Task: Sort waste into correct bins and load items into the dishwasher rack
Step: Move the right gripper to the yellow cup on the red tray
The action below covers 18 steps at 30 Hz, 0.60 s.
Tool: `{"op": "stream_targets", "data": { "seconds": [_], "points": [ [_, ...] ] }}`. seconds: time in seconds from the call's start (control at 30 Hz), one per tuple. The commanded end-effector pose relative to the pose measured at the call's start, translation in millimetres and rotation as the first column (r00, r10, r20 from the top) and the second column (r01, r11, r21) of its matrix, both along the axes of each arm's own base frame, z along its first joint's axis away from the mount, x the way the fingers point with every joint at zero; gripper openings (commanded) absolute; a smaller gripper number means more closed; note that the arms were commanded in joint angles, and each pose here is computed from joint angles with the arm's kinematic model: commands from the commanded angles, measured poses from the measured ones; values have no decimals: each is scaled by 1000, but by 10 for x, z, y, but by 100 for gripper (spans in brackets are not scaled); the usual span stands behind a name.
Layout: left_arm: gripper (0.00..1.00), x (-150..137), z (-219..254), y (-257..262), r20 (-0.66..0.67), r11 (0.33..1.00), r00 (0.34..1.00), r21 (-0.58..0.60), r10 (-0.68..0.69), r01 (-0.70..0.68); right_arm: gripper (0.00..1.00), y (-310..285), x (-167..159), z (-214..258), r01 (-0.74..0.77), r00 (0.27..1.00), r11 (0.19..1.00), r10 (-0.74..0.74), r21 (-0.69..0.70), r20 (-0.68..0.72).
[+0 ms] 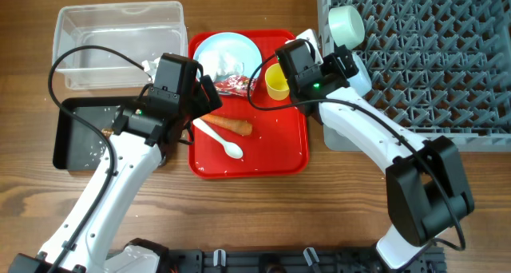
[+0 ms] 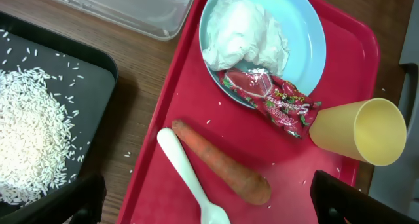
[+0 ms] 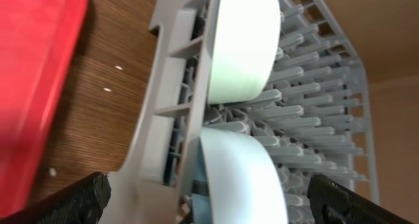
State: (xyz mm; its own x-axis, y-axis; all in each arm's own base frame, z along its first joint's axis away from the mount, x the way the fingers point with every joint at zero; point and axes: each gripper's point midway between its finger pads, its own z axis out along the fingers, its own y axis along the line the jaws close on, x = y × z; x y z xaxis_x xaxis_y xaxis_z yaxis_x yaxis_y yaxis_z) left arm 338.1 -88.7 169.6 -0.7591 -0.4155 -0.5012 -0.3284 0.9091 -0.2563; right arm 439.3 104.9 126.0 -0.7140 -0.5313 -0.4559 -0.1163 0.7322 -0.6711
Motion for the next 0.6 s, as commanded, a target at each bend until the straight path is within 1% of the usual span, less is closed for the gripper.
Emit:
{"op": "stream_targets", "data": {
  "seconds": [0.0,0.1,0.17,0.23,0.3,0.37,0.47,0.57],
  "points": [
    [100,23,7,26,2,1000,1000,1,14,-14,100,95,-25,274,-25,998,993,18,119,60],
    [100,22,6,26,2,1000,1000,1,14,-14,100,259,-68,491,-105,992,967,87,232,87],
    [100,22,7,25,2,1000,1000,1,14,-14,100,360,-128,765,-156,983,931,114,331,143],
    [100,22,6,26,2,1000,1000,1,14,-14,100,392,-184,946,-191,975,911,135,365,175],
    [100,23,7,26,2,1000,1000,1,14,-14,100,482,-281,1128,-254,962,871,184,420,200],
    [100,22,7,25,2,1000,1000,1,14,-14,100,589,-417,1230,-313,949,822,247,475,197],
    [100,23,7,26,2,1000,1000,1,14,-14,100,763,-691,1262,-381,920,735,361,560,152],
    [100,23,7,26,2,1000,1000,1,15,-15,100,868,-903,1192,-394,895,680,436,619,92]
  ]
}}
